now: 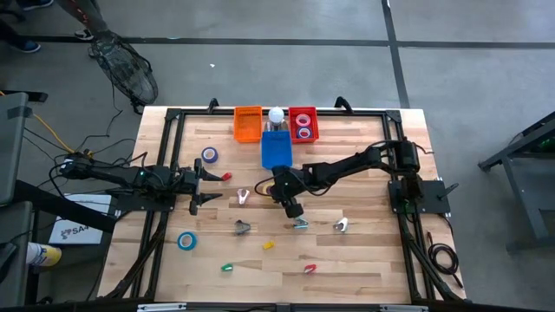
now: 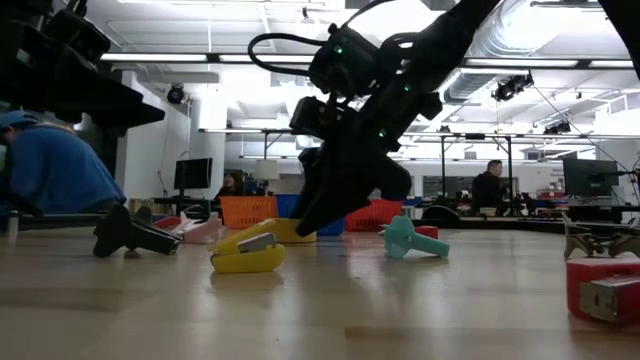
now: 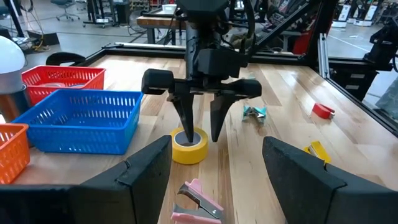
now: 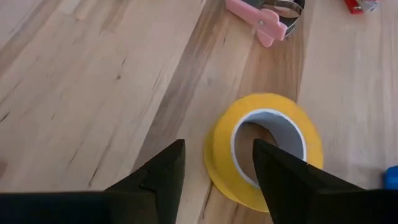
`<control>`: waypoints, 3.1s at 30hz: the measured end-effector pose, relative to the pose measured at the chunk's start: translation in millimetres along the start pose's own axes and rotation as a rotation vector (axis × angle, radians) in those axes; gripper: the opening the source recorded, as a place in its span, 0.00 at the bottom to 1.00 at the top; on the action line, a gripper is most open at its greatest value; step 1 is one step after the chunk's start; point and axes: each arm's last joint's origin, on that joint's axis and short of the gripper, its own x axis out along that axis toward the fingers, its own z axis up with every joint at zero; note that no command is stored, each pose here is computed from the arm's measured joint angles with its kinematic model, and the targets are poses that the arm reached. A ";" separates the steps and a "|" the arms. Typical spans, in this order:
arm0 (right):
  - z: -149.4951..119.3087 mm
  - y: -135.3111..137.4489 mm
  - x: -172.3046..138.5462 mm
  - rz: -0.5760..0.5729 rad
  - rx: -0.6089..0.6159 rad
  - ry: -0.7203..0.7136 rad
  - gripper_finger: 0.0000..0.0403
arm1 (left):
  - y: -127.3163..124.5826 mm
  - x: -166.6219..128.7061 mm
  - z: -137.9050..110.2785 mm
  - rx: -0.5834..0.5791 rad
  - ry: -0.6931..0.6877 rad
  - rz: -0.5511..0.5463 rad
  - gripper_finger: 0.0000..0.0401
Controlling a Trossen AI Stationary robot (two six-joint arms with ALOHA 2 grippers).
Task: Pick and place Stapler, Stapler remover, tape
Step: Put the yellow tape into the red basket
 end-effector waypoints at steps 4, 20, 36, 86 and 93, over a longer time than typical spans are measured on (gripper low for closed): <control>-0.6 -0.2 -0.3 -0.010 0.001 0.011 0.34 | 0.0 0.0 0.0 0.000 0.000 0.000 0.61; 0.2 -0.3 -20.6 -0.047 0.111 0.101 0.07 | 0.0 0.0 0.0 0.000 0.000 0.000 0.61; -3.5 -55.5 -149.2 -0.269 0.308 0.182 0.08 | 0.0 0.0 0.0 0.000 0.000 0.000 0.61; -123.9 -207.1 -105.0 -0.538 0.846 -0.026 0.10 | 0.0 0.0 0.0 0.000 0.000 0.000 0.61; -124.0 -207.4 -104.7 -0.541 0.845 -0.028 0.13 | 0.0 0.0 0.0 0.000 0.000 0.000 0.61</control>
